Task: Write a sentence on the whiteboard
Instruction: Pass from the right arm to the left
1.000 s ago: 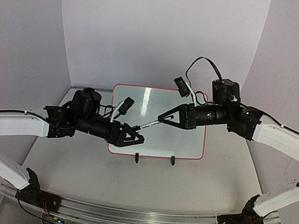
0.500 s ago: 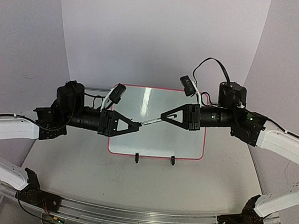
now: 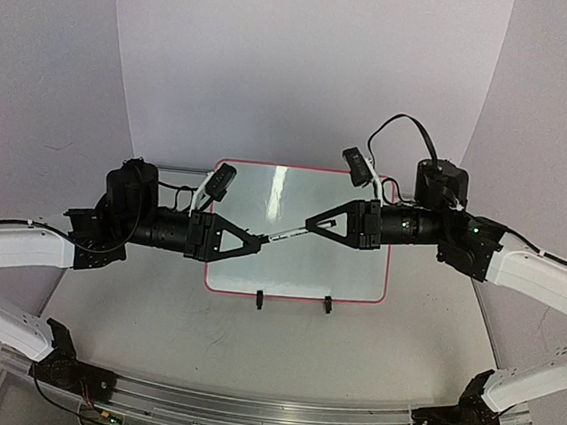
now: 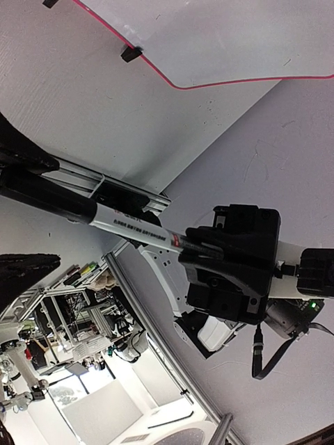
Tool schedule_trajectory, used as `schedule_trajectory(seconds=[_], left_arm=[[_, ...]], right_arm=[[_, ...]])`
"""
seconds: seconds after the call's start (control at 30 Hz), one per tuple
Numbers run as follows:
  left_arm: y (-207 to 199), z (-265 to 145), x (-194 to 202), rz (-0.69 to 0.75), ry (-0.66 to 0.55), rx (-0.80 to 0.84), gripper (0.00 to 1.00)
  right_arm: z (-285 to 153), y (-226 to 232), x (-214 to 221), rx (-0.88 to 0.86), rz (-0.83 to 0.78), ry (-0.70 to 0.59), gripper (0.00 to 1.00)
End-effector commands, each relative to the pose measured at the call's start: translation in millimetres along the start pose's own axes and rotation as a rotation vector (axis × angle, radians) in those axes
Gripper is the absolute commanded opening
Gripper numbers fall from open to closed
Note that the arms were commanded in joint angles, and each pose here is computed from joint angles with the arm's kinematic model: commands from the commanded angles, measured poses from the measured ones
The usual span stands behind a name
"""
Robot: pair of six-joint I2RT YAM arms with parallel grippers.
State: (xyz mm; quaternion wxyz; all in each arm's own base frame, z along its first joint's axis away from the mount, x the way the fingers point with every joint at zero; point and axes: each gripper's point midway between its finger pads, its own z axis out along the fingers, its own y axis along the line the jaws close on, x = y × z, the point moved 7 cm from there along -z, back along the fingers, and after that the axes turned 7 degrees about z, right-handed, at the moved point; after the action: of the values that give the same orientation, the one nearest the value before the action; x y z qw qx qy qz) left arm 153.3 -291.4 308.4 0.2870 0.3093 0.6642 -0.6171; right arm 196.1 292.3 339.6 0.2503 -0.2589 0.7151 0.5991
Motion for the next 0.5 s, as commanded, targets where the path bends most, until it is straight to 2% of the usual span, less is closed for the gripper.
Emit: schedule_trajectory(seconds=[0.0,0.27,0.47], left_arm=[[-15.2,-6.5,-12.2,0.05,-0.055,0.047,0.36],[-15.9,-7.3,-12.6,0.052,-0.067,0.053,0.36],[-16.1,-7.2,-12.6,0.049,-0.071,0.058,0.42]], right_arm=[[-1.6,6.7,-5.9,-0.039,0.007,-0.034,0.0],[0.7,4.7,-5.2,-0.053,0.033,-0.03,0.0],[3.6,1.8,-3.3,-0.057,0.052,-0.02,0.0]])
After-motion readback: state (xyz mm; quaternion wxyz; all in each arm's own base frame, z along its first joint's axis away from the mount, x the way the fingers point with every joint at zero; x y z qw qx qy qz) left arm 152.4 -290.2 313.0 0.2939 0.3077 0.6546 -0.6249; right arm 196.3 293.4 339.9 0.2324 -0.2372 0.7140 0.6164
